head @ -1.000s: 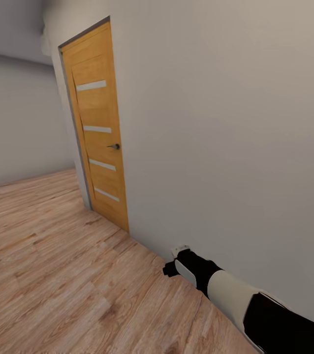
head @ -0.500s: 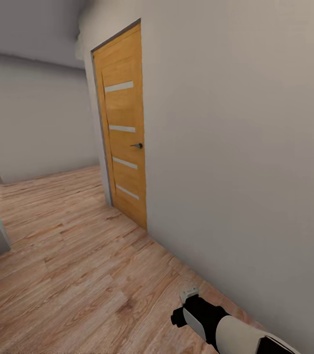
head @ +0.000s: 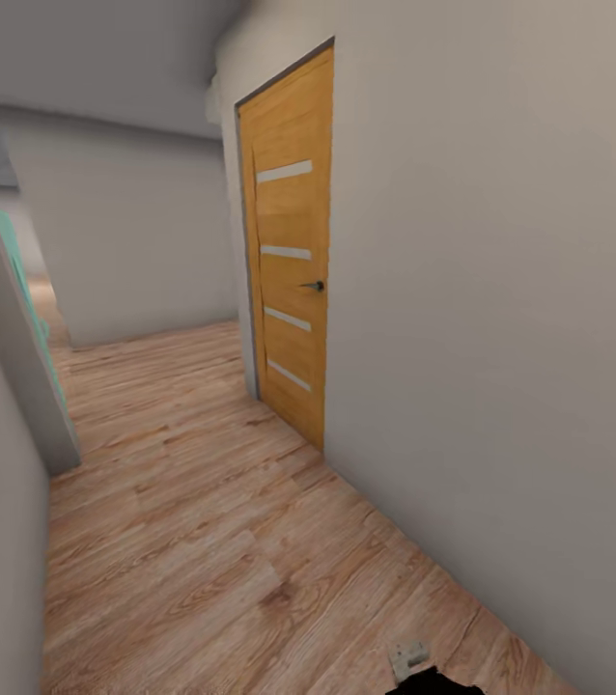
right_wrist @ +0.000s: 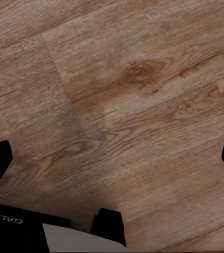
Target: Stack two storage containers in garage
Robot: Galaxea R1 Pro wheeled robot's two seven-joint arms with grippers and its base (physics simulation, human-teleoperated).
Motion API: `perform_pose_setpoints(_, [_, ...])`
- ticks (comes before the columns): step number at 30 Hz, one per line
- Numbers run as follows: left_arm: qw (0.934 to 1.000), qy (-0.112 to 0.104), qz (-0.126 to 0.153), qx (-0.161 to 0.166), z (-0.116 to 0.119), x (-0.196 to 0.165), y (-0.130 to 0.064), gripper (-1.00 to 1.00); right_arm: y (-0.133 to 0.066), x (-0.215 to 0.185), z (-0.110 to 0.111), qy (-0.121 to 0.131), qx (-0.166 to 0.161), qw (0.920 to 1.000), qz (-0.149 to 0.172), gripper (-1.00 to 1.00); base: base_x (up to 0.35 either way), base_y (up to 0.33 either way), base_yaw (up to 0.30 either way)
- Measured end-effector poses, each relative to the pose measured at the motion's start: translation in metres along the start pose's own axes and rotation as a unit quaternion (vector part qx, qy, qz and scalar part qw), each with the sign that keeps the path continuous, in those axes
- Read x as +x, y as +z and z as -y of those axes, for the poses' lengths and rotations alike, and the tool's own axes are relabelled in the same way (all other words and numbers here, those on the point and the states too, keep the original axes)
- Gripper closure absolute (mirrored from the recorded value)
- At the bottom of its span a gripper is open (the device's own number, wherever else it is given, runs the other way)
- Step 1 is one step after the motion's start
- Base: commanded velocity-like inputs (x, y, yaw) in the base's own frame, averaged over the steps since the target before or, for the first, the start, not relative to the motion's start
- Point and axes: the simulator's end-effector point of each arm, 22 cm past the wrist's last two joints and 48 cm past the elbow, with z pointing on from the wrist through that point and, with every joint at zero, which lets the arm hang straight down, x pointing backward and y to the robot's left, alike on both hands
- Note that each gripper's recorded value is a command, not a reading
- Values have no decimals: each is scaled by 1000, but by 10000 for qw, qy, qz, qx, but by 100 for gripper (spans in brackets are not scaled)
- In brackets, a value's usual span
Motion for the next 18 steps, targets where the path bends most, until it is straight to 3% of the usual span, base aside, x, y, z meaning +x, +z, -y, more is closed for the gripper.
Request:
perform_pose_setpoints(5, [10000,-4,0,5,1,0,0,-100,7,42,15,17,84,9999,-68,-100,0,0,284])
perform_pose_setpoints(12, [10000,-5,3,5,1,0,0,-100,11,76,13,30,76,9999,-143,-100,0,0,284])
perform_pose_setpoints(18, [10000,-5,2,5,1,0,0,-100,13,107,26,54,153,9997,-167,-100,0,0,277])
